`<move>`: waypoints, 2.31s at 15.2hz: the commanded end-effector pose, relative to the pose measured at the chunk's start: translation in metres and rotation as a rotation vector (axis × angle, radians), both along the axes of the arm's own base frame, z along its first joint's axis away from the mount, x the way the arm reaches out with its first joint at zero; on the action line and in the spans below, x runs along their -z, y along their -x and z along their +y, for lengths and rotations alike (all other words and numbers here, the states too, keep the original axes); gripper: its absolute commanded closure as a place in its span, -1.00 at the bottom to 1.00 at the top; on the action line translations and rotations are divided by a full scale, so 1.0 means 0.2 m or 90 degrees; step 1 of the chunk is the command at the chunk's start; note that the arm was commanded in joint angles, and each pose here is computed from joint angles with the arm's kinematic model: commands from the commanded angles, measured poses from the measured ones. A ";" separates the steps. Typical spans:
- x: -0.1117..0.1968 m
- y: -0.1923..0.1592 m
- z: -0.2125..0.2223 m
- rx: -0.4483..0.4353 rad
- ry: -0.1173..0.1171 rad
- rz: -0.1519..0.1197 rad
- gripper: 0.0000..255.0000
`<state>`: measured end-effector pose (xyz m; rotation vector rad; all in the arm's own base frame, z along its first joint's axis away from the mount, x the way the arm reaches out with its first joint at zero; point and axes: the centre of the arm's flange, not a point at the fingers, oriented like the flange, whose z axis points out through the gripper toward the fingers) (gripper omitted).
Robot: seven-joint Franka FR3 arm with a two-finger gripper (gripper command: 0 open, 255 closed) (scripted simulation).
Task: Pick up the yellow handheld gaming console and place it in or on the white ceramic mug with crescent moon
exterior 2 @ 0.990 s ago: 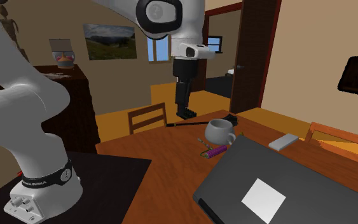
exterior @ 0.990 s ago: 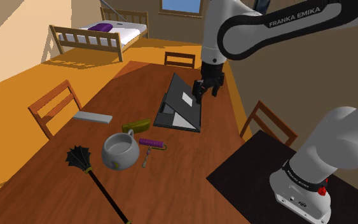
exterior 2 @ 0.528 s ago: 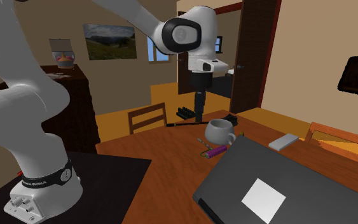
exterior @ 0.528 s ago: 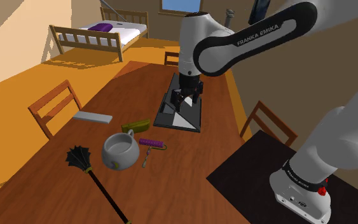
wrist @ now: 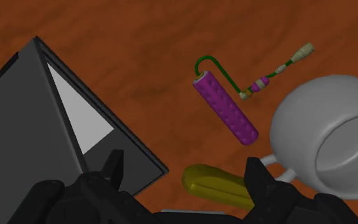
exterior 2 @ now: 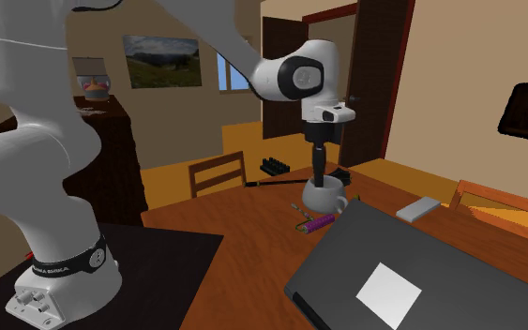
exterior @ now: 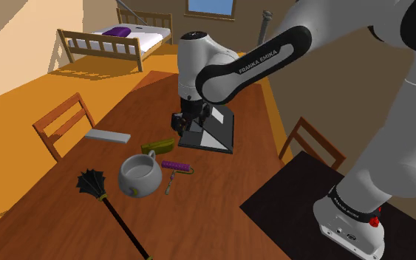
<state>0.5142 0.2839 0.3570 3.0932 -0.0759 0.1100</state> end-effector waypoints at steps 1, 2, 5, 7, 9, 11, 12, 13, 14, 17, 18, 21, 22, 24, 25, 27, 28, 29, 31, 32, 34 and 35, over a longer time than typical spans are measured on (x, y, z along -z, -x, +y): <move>0.08 -0.09 0.09 0.003 0.001 -0.010 -1.00; 0.11 -0.13 0.13 0.004 0.001 -0.014 -1.00; 0.17 -0.18 0.18 0.005 0.002 -0.021 -1.00; 0.22 -0.19 0.18 0.005 0.002 -0.021 -1.00; 0.28 -0.19 0.18 0.005 0.002 -0.021 -1.00; 0.34 -0.20 0.17 0.005 0.002 -0.021 -1.00; 0.34 -0.20 0.17 0.005 0.002 -0.020 -1.00; 0.34 -0.20 0.17 0.005 0.002 -0.021 -1.00; 0.34 -0.20 0.17 0.005 0.002 -0.021 -1.00; 0.34 -0.20 0.17 0.005 0.002 -0.021 -1.00; 0.34 -0.20 0.17 0.005 0.002 -0.021 -1.00; 0.34 -0.20 0.17 0.005 0.002 -0.020 1.00; 0.34 -0.20 0.17 0.005 0.002 -0.020 1.00; 0.34 -0.20 0.17 0.005 0.002 -0.020 1.00; 0.34 -0.20 0.17 0.005 0.002 -0.020 1.00; 0.34 -0.20 0.17 0.005 0.002 -0.020 1.00; 0.34 -0.20 0.17 0.005 0.002 -0.020 1.00; 0.34 -0.20 0.17 0.005 0.002 -0.020 1.00; 0.37 -0.25 0.20 -0.091 0.026 -0.025 -1.00; 0.40 -0.29 0.23 -0.186 0.049 -0.030 -1.00; 0.45 -0.36 0.32 -0.378 0.096 -0.039 -1.00; 0.48 -0.39 0.36 -0.474 0.119 -0.043 -1.00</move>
